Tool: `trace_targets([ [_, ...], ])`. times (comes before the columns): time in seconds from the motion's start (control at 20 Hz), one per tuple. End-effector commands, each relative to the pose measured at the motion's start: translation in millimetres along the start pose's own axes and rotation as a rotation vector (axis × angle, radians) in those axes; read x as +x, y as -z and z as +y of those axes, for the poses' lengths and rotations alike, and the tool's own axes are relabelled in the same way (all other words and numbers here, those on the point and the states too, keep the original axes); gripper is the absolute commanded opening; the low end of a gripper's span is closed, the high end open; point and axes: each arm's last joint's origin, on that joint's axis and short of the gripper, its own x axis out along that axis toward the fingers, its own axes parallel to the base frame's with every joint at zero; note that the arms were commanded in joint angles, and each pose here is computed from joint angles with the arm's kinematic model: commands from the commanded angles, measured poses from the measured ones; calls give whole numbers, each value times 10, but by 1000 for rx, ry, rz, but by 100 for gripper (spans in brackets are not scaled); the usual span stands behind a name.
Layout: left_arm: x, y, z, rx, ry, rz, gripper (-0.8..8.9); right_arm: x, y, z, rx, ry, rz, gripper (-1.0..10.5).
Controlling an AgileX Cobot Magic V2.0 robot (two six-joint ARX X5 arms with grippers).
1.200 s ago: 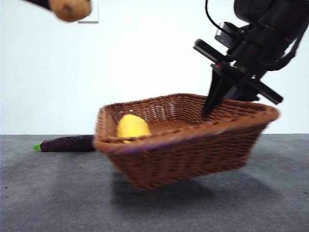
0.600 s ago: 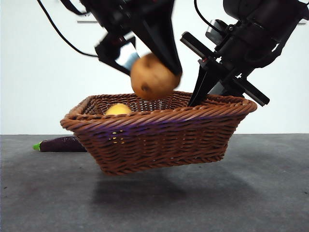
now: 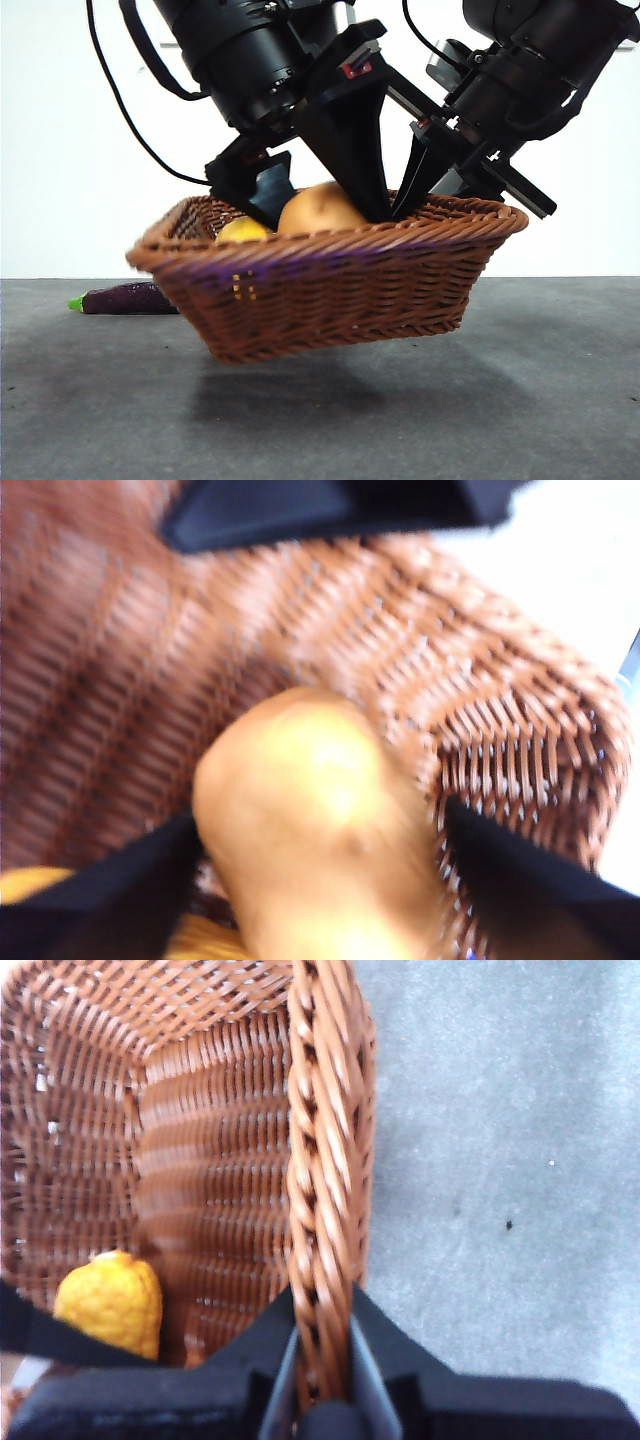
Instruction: Help me put the vegetables on the table into the basket
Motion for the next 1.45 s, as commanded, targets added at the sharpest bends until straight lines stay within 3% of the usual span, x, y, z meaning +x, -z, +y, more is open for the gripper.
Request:
trace_targets([
  [0.05, 14, 30, -9, -10, 5, 25, 496, 10, -24, 9, -1, -18, -11, -11],
  [0.4, -744, 39, -47, 77, -37, -193, 496, 8, -24, 7, -3, -17, -11, -11],
  [0.55, -1289, 145, 117, 116, -179, -342, 495, -2, -33, 17, -4, -42, -4, -11],
  [0.75, -1774, 343, 556, 145, -425, -420, 495, -245, -131, 27, -10, -93, -62, -11],
  [1.0, -1805, 403, 1210, 200, -555, -392, 494, -896, -257, 85, -101, -39, -115, -11],
  [1.2, -1449, 319, 1759, 208, -503, -367, 494, -1348, -329, 189, -151, -17, -193, -11],
  [1.45, -1129, 22, 2261, 192, -446, -289, 494, -1557, -313, 252, -208, 1, -202, -11],
])
